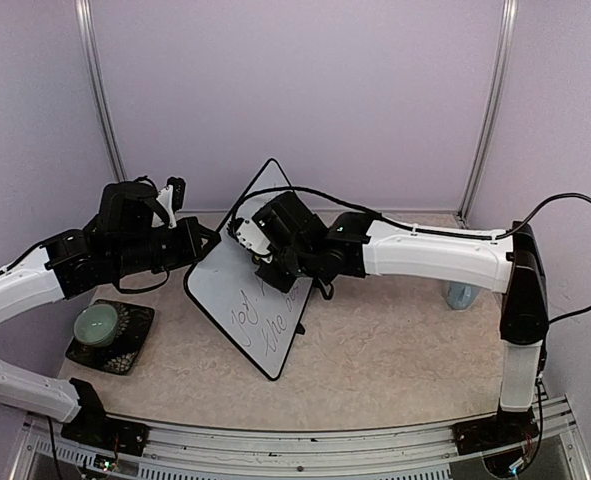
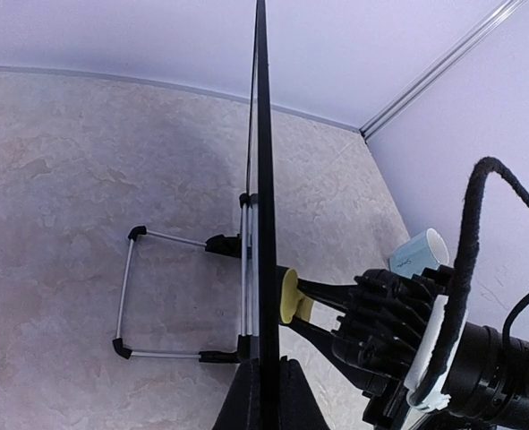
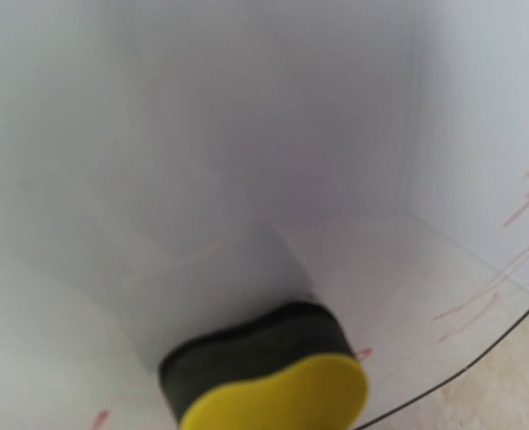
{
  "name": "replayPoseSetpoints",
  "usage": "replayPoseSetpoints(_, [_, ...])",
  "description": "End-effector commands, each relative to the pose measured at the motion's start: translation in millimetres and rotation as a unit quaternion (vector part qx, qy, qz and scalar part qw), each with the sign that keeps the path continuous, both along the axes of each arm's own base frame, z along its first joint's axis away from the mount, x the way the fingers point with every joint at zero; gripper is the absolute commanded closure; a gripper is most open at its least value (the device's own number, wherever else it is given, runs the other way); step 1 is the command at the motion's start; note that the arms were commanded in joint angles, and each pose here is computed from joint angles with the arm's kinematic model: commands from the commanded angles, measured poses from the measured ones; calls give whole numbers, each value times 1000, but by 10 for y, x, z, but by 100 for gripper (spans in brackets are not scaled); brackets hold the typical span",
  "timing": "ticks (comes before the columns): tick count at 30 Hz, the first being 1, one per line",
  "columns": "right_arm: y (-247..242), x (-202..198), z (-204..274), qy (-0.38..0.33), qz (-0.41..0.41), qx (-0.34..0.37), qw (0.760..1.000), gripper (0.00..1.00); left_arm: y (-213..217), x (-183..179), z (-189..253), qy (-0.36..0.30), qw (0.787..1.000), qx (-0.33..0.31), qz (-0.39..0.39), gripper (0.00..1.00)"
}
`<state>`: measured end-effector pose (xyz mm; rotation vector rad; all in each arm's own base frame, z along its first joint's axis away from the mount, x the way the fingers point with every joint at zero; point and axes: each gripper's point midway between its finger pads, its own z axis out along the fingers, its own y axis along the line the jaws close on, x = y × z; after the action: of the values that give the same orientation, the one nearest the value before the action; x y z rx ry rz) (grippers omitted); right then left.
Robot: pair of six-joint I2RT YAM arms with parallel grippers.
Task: Erase the whiteboard
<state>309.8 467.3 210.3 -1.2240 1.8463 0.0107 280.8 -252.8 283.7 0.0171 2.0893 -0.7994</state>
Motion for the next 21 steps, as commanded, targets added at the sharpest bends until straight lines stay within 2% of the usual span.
replayPoseSetpoints(1, [226, -67, 161, -19, 26, 37, 999, 100, -270, -221, 64, 3, 997, -26, -79, 100])
replayPoseSetpoints(11, [-46, 597, 661, -44, -26, 92, 994, 100, -269, -282, 170, 1, 995, -36, -90, 100])
replayPoseSetpoints(21, [-417, 726, 1088, -85, -73, 131, 985, 100, -292, -452, 272, 12, 991, -56, -125, 100])
